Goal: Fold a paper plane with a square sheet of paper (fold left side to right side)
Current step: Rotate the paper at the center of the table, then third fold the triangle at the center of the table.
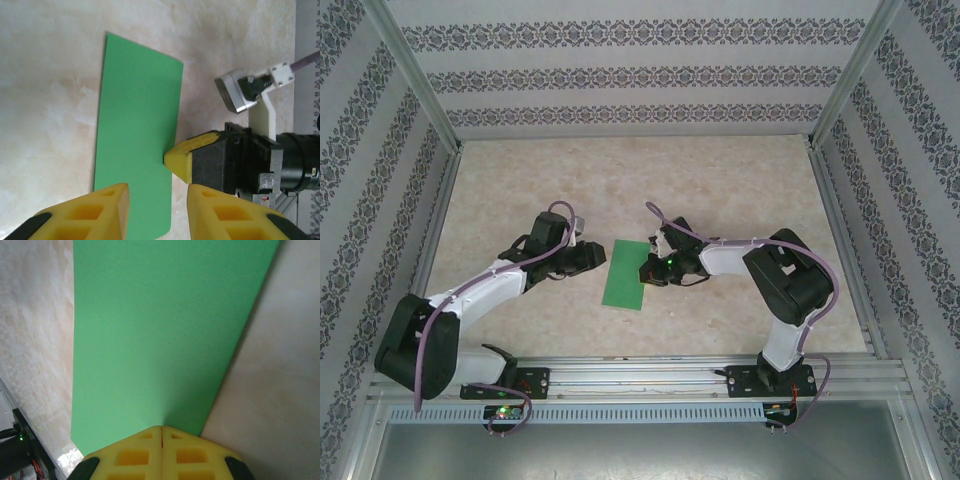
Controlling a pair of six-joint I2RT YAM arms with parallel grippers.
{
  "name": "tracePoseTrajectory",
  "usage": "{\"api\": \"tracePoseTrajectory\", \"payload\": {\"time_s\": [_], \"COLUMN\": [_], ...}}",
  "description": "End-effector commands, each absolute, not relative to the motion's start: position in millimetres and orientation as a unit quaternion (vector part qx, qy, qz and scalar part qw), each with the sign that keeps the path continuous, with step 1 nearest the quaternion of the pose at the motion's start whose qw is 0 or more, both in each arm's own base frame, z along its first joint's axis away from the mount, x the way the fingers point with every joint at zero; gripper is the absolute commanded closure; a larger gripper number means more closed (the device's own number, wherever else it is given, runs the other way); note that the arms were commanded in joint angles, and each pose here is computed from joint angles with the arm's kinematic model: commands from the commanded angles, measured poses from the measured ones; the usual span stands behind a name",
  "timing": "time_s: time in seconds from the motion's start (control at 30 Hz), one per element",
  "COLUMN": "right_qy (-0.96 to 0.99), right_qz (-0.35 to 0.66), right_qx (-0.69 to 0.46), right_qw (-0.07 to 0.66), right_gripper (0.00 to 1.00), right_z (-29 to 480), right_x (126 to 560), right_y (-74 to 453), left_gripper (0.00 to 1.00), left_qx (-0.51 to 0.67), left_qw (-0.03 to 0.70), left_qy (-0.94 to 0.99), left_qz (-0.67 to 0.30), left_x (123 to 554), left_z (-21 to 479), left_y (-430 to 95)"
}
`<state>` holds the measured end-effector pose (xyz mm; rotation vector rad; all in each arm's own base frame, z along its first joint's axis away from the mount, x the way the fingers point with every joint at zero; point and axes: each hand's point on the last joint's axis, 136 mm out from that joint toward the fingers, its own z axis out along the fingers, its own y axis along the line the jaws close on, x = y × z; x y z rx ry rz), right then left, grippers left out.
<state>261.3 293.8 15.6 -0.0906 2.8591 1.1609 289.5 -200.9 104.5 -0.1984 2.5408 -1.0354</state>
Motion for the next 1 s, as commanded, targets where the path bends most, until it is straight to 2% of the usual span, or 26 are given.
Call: {"api": "tracePoseTrajectory", "payload": {"time_s": [0.0,0.43,0.97], "right_qy": [0.935,0.94,0.94], "right_qz": [0.35,0.331,0.329], "right_qx": [-0.055,-0.089,-0.086], "right_qw": [0.005,0.009,0.011], "right_gripper": [1.0,1.0,1.0], "right_z": [-2.1,-2.6,-2.7], "right_x": [253.2,256.3,257.2], "right_y": [283.8,275.1,273.4], "left_gripper": [0.65,0.65,0.69], "left_qx": [-0.057,-0.069,-0.062], "left_qw": [0.151,0.059,0.027], "left_qy": [0.908,0.932,0.937], "left_qz": [-0.387,-0.35,-0.343], "left_x": [278.7,263.1,257.8], "left_z": [99.0,49.4,29.6], "left_y": [-208.9,-217.1,-225.0]}}
